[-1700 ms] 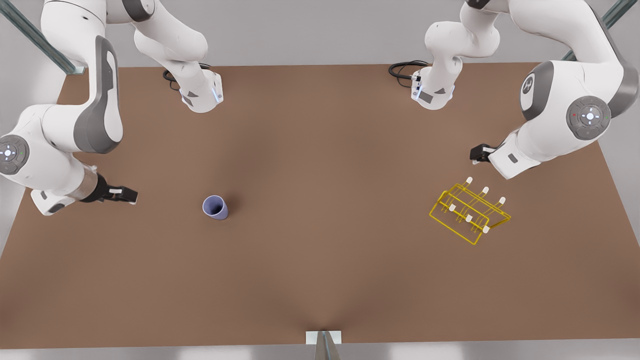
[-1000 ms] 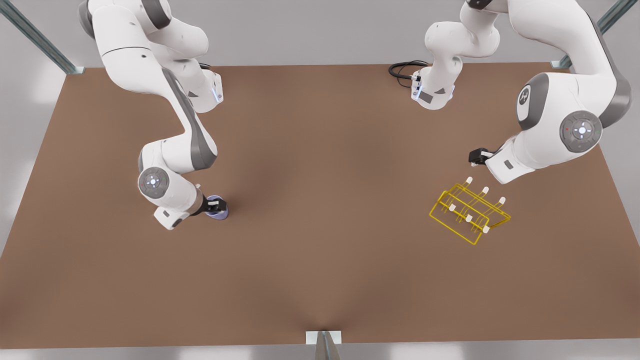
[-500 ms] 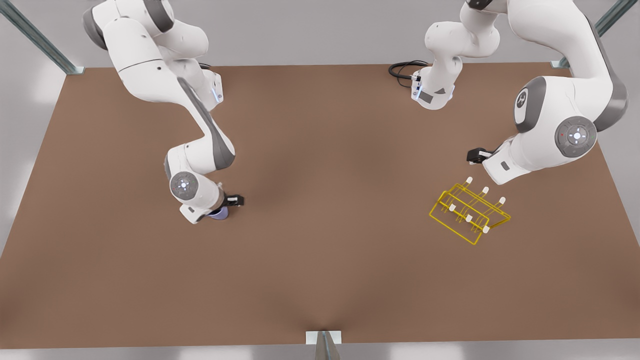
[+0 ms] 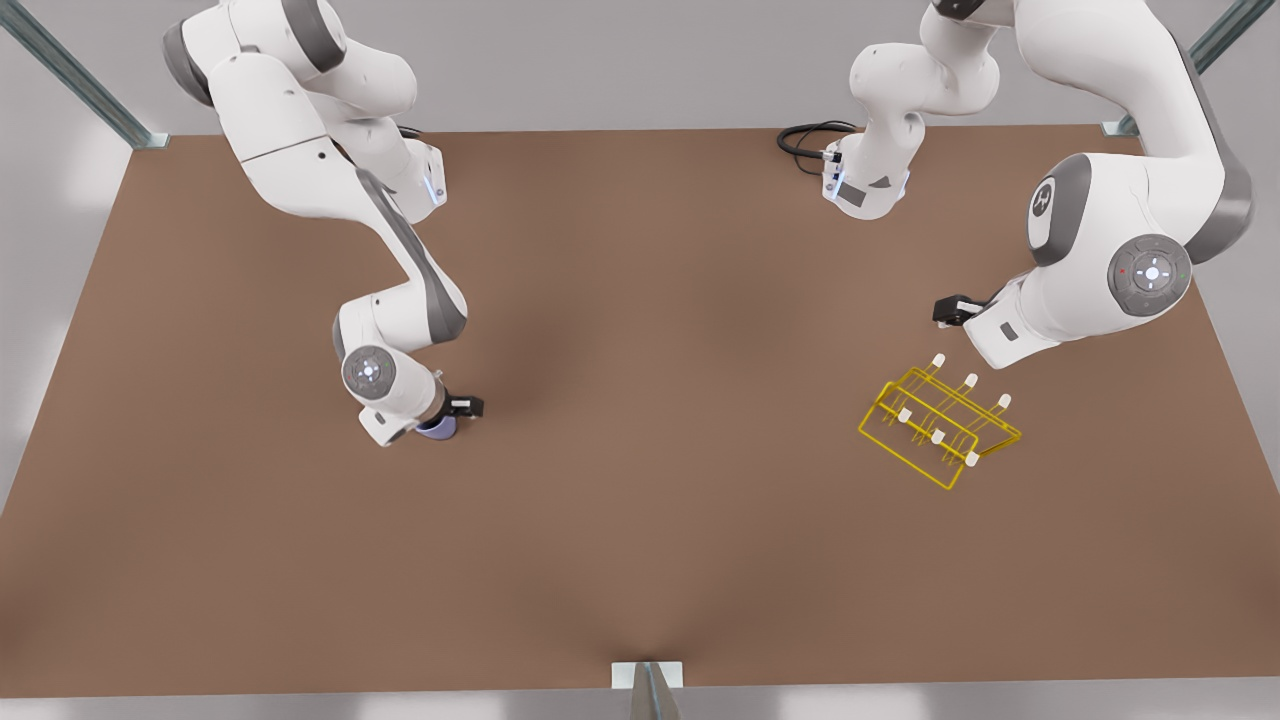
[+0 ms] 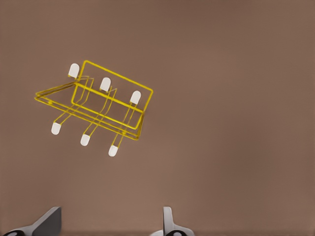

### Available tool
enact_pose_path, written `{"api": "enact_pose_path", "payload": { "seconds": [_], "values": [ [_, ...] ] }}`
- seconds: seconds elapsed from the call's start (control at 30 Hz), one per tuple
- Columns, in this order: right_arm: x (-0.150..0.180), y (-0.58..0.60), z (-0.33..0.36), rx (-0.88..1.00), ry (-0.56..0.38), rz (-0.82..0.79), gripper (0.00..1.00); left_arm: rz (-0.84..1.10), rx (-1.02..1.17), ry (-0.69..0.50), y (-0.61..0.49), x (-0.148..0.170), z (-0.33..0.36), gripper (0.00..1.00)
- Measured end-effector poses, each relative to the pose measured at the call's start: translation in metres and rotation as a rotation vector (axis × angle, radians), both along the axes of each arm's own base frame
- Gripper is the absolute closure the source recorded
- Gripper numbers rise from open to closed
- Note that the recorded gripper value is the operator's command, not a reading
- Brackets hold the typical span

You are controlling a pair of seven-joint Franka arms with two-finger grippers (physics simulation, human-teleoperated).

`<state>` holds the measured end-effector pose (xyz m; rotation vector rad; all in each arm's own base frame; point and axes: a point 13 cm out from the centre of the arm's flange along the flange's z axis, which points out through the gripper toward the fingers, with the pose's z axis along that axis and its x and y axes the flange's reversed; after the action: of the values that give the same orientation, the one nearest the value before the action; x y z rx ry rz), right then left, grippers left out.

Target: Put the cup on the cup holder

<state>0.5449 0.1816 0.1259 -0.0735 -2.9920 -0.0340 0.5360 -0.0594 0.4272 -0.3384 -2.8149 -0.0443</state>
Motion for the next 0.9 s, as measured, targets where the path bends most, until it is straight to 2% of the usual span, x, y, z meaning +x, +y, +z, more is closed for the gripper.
{"api": "enact_pose_path", "payload": {
  "seconds": [0.1,0.13,0.17,0.2,0.23,0.27,0.4,0.7,0.83,0.9],
  "values": [
    [-0.009,0.000,-0.007,-0.004,0.007,-0.001,0.00,0.000,0.000,0.003,0.000,0.000,0.000,0.00],
    [-0.016,0.000,-0.016,-0.005,0.016,-0.001,0.11,-0.001,0.000,0.003,0.000,-0.001,0.000,0.00],
    [-0.021,0.000,-0.026,-0.004,0.024,-0.001,0.36,-0.001,0.000,0.003,0.000,-0.001,0.000,0.00],
    [-0.023,0.005,-0.033,0.001,0.026,0.004,0.44,-0.002,0.000,0.004,0.000,-0.001,0.000,0.00],
    [-0.023,0.009,-0.038,0.007,0.024,0.007,0.59,-0.002,0.000,0.005,-0.001,-0.001,0.000,0.00],
    [-0.022,0.012,-0.041,0.014,0.019,0.007,0.79,-0.002,0.000,0.005,-0.001,-0.001,0.000,0.00],
    [-0.007,0.002,-0.039,-0.033,-0.032,-0.009,0.79,-0.002,0.001,0.010,0.000,-0.002,-0.001,0.00],
    [0.012,0.007,-0.025,0.019,-0.076,-0.051,0.79,-0.003,0.002,0.019,0.000,-0.004,-0.004,0.00],
    [0.061,0.038,0.022,0.099,-0.165,-0.039,0.79,-0.003,0.003,0.019,0.000,-0.004,-0.004,0.00],
    [0.079,0.086,0.043,0.197,-0.183,-0.034,0.79,-0.003,0.003,0.019,0.000,-0.005,-0.003,0.00]
  ]
}}
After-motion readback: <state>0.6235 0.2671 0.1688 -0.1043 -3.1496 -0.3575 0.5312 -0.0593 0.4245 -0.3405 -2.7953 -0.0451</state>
